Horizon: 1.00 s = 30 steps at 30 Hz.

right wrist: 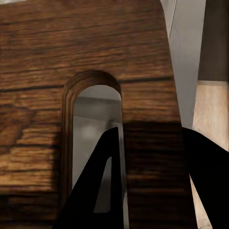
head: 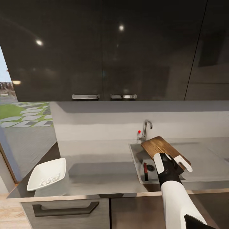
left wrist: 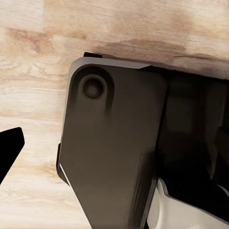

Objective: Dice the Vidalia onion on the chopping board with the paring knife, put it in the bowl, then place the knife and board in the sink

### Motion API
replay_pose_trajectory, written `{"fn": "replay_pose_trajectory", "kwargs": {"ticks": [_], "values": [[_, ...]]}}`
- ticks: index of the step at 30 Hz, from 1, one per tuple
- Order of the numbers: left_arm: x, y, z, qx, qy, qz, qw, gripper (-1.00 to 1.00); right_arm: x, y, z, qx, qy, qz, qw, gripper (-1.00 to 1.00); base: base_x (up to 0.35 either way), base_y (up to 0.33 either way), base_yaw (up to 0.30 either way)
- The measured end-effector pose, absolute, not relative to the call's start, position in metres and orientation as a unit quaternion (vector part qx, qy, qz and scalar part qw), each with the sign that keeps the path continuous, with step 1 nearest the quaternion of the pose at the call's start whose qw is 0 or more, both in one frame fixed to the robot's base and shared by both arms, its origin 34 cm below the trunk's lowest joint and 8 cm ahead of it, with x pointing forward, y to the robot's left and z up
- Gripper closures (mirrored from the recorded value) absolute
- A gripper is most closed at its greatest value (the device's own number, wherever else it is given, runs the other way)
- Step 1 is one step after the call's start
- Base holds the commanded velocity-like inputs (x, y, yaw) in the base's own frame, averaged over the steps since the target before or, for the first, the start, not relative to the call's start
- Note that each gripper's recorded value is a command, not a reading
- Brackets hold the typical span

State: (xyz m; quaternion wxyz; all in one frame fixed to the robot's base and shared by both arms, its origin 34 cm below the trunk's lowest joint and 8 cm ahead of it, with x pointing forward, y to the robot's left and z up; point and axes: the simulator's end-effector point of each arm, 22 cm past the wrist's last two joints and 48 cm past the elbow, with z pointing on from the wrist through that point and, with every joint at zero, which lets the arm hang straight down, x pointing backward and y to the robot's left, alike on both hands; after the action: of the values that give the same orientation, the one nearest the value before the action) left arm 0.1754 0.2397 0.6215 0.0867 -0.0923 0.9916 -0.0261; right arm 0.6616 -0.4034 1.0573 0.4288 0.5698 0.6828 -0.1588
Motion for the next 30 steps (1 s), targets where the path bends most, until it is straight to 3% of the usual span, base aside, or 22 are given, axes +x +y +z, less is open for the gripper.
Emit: {"fn": "replay_pose_trajectory", "kwargs": {"ticks": [21, 30], "values": [[0.175, 0.237, 0.622, -0.092, 0.992, -0.027, 0.087, -1.0, 0.661, -0.358, 1.016, 0.634, 0.691, -0.061, 0.343, 1.0, 0.0, 0.0, 0.0], [0.175, 0.241, 0.622, -0.093, 0.992, -0.025, 0.087, -1.0, 0.661, -0.355, 1.017, 0.631, 0.693, -0.06, 0.343, 1.0, 0.178, -0.111, 0.0]]}}
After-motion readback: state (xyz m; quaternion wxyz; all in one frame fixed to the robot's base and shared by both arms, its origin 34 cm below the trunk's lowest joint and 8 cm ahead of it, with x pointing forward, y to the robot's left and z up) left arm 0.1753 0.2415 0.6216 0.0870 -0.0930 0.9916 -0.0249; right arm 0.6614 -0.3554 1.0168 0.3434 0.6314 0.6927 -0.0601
